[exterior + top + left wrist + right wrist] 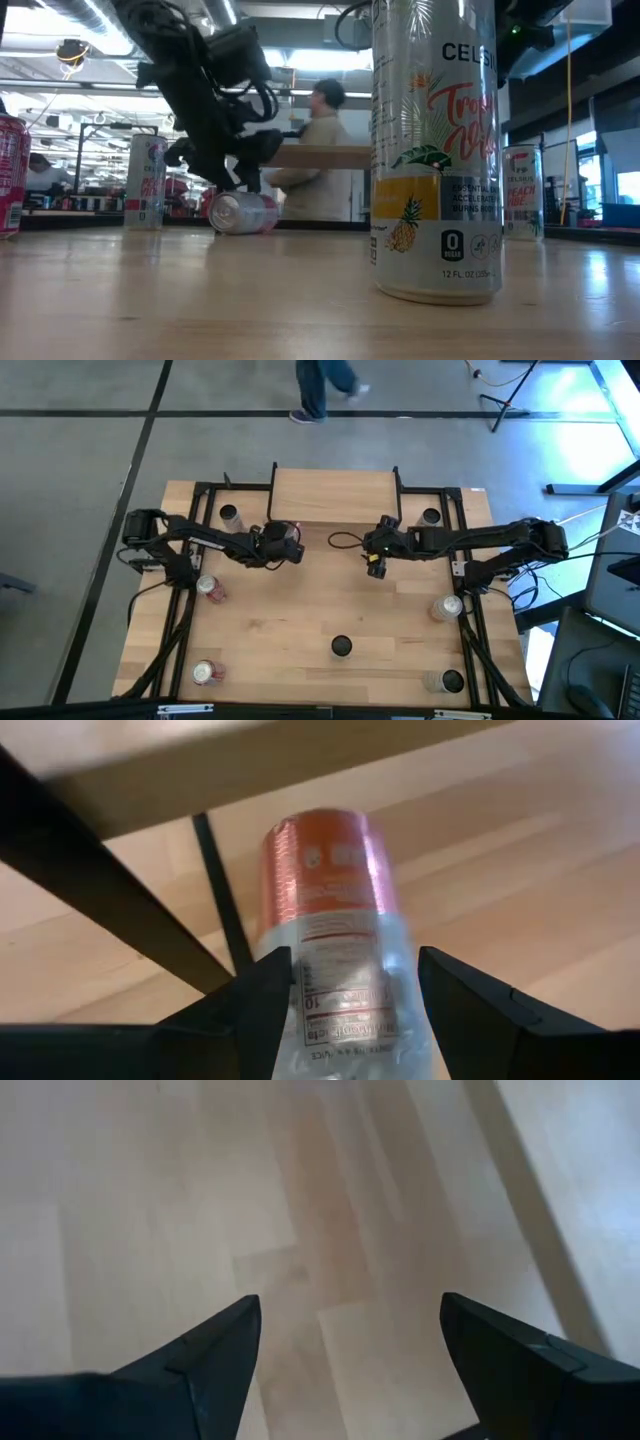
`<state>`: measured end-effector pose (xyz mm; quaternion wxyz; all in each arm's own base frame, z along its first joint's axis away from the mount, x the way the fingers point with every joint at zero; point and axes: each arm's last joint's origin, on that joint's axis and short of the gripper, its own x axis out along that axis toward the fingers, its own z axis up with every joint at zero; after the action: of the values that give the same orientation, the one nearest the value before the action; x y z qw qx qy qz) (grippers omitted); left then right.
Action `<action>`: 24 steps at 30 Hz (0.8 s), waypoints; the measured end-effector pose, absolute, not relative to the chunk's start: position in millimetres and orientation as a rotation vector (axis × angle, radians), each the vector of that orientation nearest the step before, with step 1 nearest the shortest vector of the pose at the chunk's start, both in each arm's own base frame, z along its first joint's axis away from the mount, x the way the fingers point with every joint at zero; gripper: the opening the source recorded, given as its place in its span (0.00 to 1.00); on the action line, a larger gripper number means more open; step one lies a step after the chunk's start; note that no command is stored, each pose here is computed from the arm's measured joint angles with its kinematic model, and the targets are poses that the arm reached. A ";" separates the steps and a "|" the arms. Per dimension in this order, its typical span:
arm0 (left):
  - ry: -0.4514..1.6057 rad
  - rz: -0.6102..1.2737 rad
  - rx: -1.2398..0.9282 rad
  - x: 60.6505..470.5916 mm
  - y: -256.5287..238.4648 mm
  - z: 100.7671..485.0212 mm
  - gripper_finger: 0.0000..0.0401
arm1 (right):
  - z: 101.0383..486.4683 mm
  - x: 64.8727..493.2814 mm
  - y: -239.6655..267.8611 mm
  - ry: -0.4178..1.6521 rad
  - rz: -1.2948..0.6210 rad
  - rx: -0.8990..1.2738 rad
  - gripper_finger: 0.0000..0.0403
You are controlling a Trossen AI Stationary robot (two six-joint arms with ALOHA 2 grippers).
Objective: Place canned beverage on shelf
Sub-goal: Put the left orange white soda can on the shelf
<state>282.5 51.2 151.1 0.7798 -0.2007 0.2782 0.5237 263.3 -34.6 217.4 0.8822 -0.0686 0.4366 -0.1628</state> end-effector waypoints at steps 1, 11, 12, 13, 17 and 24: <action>0.609 1.133 -0.435 282.9 52.1 149.0 0.53 | 217.5 263.4 -34.6 0.909 -0.339 -0.143 0.74; 0.693 0.957 -0.525 289.0 34.9 146.8 0.53 | 214.3 259.3 -34.1 0.962 -0.335 -0.146 0.74; 0.701 0.926 -0.536 289.0 30.7 148.6 0.53 | 214.3 259.3 -34.1 0.963 -0.335 -0.146 0.74; 0.713 0.892 -0.548 289.2 26.1 149.6 0.53 | 214.2 259.2 -34.1 0.965 -0.334 -0.146 0.74; 0.767 0.716 -0.604 287.8 4.0 158.5 0.53 | 213.6 258.3 -34.0 0.976 -0.333 -0.147 0.74; 0.766 0.445 -0.653 277.2 -19.5 196.4 0.52 | 214.9 262.3 -30.2 0.934 -0.200 -0.078 0.74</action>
<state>277.2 -19.5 196.4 0.8524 -0.3104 0.3638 0.2114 262.3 -30.2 214.9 0.8874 -0.0378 0.4493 -0.0960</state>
